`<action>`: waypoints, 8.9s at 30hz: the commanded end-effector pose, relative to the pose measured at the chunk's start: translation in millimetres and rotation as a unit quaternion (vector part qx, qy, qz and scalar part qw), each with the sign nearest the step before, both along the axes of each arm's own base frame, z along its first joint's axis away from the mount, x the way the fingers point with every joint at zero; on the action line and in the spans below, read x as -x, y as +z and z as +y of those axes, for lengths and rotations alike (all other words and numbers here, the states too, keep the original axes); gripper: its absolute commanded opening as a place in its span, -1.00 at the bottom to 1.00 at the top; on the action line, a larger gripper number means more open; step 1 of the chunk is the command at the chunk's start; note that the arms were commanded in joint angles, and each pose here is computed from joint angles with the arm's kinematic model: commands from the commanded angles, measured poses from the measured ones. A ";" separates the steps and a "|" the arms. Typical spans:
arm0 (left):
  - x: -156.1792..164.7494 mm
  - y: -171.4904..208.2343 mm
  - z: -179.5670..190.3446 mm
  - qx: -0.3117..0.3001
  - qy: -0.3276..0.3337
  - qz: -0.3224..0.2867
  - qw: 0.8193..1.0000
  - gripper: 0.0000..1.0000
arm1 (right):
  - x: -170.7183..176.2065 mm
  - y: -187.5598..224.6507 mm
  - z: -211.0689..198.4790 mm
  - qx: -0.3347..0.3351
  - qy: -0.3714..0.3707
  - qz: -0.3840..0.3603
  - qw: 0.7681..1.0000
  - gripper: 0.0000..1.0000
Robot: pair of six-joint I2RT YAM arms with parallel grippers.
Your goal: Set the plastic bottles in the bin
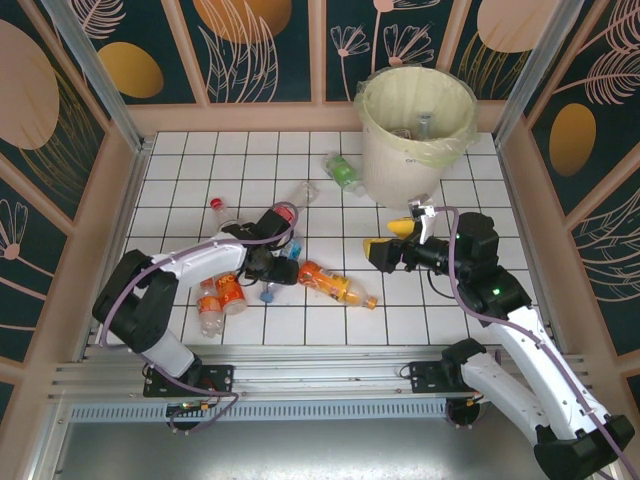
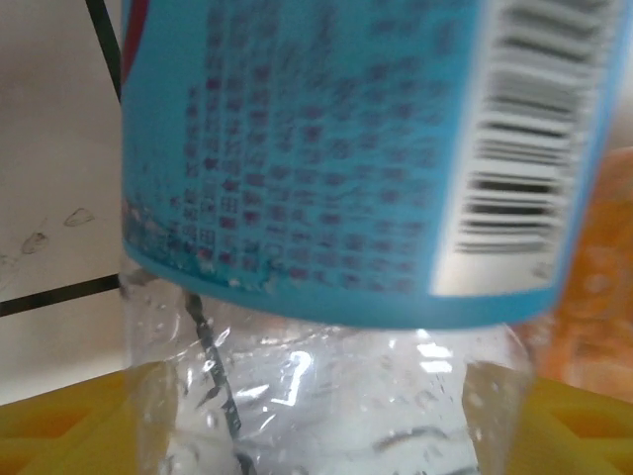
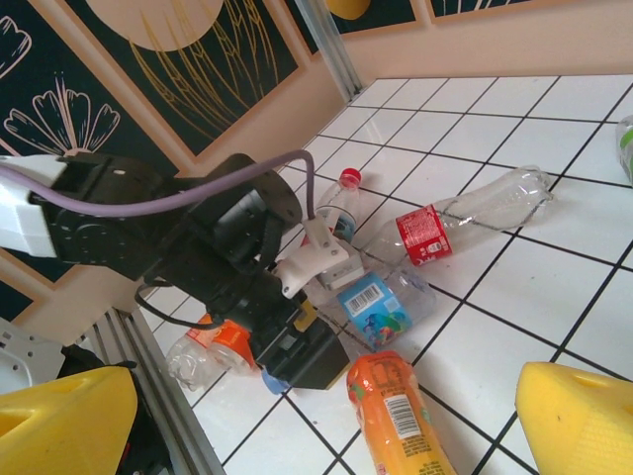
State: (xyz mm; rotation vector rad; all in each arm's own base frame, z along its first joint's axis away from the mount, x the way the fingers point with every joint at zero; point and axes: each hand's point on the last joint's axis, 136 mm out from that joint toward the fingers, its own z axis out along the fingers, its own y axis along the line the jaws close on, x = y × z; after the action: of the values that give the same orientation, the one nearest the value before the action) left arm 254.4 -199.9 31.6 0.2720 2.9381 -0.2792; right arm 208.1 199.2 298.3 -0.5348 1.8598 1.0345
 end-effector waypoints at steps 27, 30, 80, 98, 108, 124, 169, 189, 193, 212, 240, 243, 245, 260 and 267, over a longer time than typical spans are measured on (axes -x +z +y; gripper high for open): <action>-30.8 180.1 -90.4 0.320 -0.111 -0.234 0.912 0.26 | -67.3 14.9 35.7 -0.167 -0.045 0.124 0.977 0.98; -25.2 190.8 -99.8 0.351 -0.137 -0.240 0.894 0.28 | -71.4 19.1 45.9 -0.170 -0.031 0.121 0.977 0.98; -10.6 285.5 -90.2 0.384 -0.190 -0.377 0.821 0.97 | -62.5 80.0 41.3 -0.070 -0.011 -0.046 0.996 0.30; -2.9 308.0 -36.5 0.263 -0.182 -0.499 0.806 0.97 | -158.2 200.0 -55.6 0.022 -0.298 -0.233 0.925 0.30; 0.1 297.5 -36.0 0.251 -0.194 -0.484 0.816 0.97 | -253.5 193.7 -69.5 0.103 -0.349 -0.224 0.904 0.30; -10.8 289.0 -25.9 0.224 -0.159 -0.483 0.832 0.97 | -338.9 98.7 -45.8 0.171 -0.268 -0.090 0.944 0.32; 15.3 153.4 91.3 0.022 0.238 -0.202 0.950 0.97 | -79.6 76.6 22.2 0.013 -0.023 -0.078 0.997 0.84; 50.1 52.8 83.7 -0.041 0.277 -0.020 0.960 0.74 | -12.4 20.4 25.8 0.005 0.045 -0.055 0.997 0.86; 48.5 41.8 77.4 -0.031 0.275 -0.011 0.961 0.64 | -10.9 16.4 25.5 0.008 0.047 -0.053 0.997 0.86; 52.5 -3.4 77.5 -0.050 0.258 0.027 0.965 0.32 | -6.7 19.5 20.9 0.004 0.039 -0.064 0.997 0.86; -34.7 177.2 7.1 0.138 0.100 -0.206 0.964 -0.01 | -31.5 40.9 18.3 -0.105 -0.034 0.012 0.994 0.86; -38.7 211.8 -23.8 0.214 0.020 -0.253 0.943 0.02 | -38.6 44.8 18.1 -0.127 -0.049 0.029 0.990 0.87; -38.2 230.8 -40.3 0.253 -0.028 -0.279 0.926 0.03 | -41.4 48.5 20.1 -0.138 -0.049 0.037 0.989 0.86; -2.9 269.0 -86.0 0.356 -0.232 -0.330 0.843 0.06 | -58.8 69.6 71.2 -0.165 0.054 0.088 0.981 0.79; 3.1 264.9 -89.7 0.372 -0.234 -0.318 0.840 0.05 | -52.8 70.2 102.0 -0.155 0.111 0.084 0.978 0.71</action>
State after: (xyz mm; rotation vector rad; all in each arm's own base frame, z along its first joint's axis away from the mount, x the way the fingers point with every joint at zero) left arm 257.2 -285.2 282.9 0.7281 1.9671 -1.0664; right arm 274.2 288.2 334.8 -0.3600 1.8863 1.4736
